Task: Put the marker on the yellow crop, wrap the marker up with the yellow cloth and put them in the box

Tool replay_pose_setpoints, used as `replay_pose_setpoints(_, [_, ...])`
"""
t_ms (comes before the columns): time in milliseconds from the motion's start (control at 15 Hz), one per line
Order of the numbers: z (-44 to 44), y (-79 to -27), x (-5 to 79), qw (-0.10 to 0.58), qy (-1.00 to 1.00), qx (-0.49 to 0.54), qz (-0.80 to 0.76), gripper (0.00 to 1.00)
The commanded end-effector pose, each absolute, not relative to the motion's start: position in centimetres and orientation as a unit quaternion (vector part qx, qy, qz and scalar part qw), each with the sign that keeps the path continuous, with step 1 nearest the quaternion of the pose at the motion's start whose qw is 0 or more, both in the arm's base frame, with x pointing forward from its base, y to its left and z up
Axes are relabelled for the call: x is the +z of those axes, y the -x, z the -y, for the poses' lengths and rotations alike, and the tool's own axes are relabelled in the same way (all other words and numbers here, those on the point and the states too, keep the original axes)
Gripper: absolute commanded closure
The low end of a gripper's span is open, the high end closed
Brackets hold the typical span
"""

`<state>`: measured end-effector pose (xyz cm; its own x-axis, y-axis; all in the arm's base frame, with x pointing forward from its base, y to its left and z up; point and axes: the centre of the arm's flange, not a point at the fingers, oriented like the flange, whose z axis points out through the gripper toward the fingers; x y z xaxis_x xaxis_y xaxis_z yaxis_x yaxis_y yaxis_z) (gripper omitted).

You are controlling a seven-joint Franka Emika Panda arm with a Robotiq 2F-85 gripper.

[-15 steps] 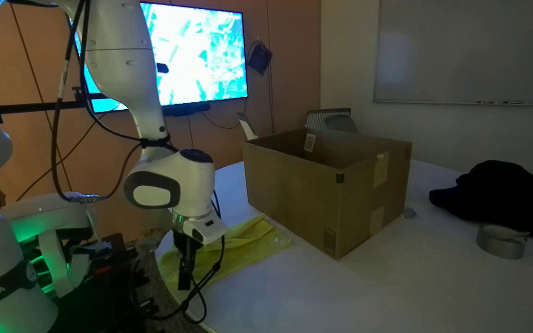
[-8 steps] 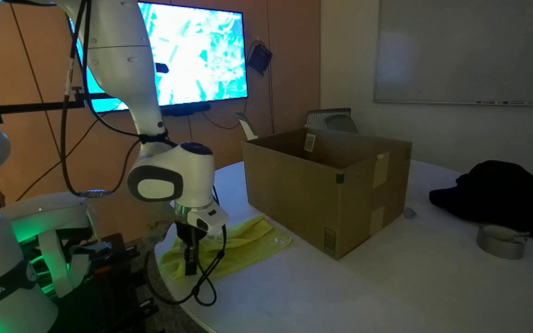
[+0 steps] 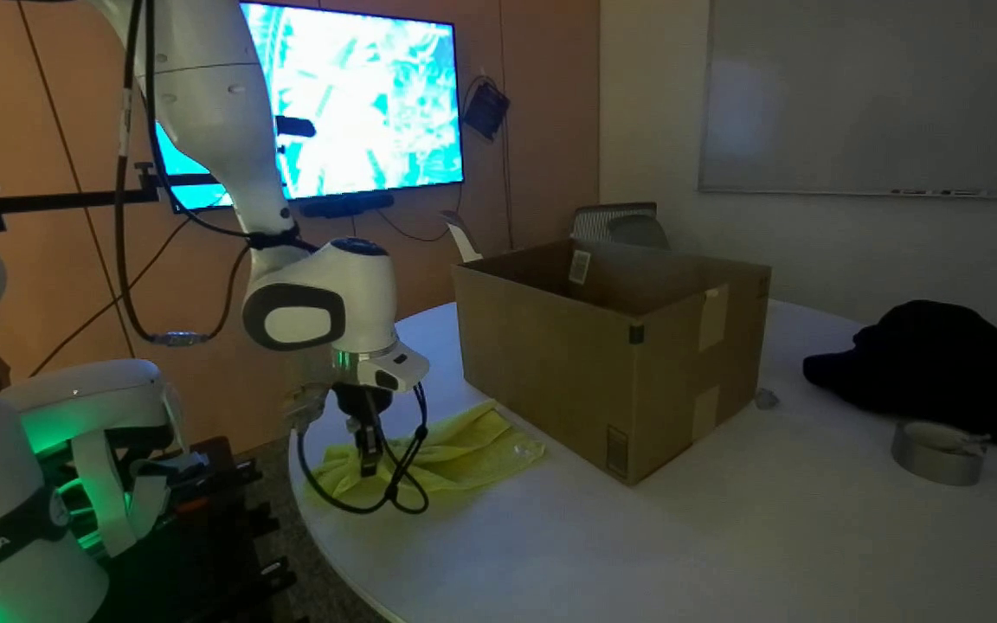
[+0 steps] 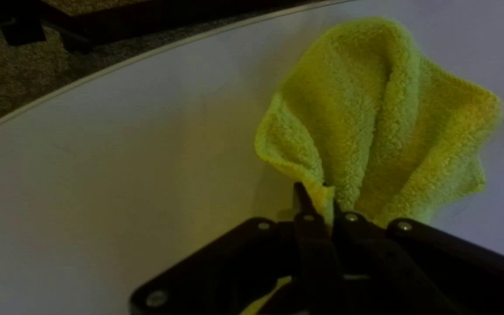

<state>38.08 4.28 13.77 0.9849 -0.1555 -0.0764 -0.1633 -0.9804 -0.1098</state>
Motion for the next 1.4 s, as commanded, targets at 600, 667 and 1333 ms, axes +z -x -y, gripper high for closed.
replay_pose_setpoints(600, [-15.6, -45.9, 21.2, -0.010, 0.992, -0.069, 0.105, 0.97])
replay_pose_setpoints(667, [-16.9, -47.0, 21.0, -0.016, 0.992, -0.071, 0.103, 0.97])
replay_pose_setpoints(1333, [-13.1, -53.7, 20.8, -0.033, 0.981, -0.123, -0.149, 0.97])
